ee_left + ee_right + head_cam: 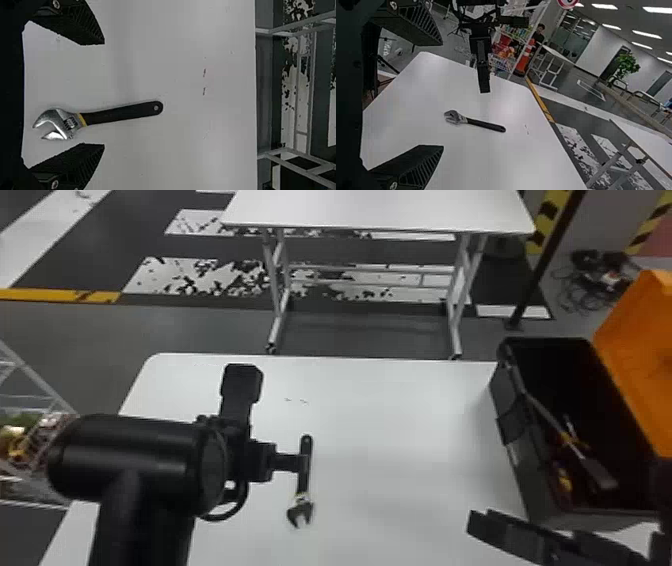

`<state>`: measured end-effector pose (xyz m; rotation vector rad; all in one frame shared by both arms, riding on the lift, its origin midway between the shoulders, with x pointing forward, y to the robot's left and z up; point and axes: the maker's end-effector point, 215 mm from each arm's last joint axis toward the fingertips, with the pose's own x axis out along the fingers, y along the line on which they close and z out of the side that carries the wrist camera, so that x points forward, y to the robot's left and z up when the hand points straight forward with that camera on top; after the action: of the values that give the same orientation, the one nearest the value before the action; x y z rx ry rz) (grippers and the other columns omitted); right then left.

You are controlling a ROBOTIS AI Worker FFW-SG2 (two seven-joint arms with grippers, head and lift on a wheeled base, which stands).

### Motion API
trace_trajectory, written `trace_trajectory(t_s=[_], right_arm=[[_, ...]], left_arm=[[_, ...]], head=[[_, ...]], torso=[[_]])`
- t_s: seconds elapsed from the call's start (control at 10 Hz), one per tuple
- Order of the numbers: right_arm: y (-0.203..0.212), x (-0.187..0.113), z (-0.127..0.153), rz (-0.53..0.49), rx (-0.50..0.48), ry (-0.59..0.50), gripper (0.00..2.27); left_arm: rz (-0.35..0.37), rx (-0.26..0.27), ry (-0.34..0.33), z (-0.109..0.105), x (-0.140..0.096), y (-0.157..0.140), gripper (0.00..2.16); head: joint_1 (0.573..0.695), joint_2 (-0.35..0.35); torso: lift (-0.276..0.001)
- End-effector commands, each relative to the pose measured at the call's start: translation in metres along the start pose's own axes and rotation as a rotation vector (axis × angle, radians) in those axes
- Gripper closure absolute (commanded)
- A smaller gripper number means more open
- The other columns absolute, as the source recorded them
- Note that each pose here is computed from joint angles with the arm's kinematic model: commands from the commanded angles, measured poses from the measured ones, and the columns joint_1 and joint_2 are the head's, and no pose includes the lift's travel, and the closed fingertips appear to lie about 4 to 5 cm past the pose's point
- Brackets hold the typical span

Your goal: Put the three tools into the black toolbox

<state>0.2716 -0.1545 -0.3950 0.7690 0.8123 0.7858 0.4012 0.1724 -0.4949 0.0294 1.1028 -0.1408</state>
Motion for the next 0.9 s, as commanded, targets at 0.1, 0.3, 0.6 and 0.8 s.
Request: trace_trajectory(t_s=[0.1,0.3,0.6,0.8], right_arm=[[-0.003,-0.005,0.002,-0.007,-0.001,-0.008,0.08],[-0.005,-0.005,0.003,-0.008,-0.011,-0.015,0.08],[-0.009,-0.01,0.005,-0.004,-0.007,-0.02,0.08],[-0.013,-0.012,0.005,-0.006,-0.009,-0.024,0.08]], left_arm=[[0.019,0.005,0.02,0.007,0.01,0.004,0.08],[-0.016,-0.047,0.055,-0.001,0.02,0.009,0.08],[-0.08,-0.115,0.079,0.005,0.03,0.006,0.08],[-0.088,-0.128,0.106,-0.001,0.036,0.001,0.08]], head=[[0.695,0.028],[0.695,0.029],[0.695,0.03],[0.695,0.018]], torso=[[-0.051],[-0.051],[-0.051],[-0.051]])
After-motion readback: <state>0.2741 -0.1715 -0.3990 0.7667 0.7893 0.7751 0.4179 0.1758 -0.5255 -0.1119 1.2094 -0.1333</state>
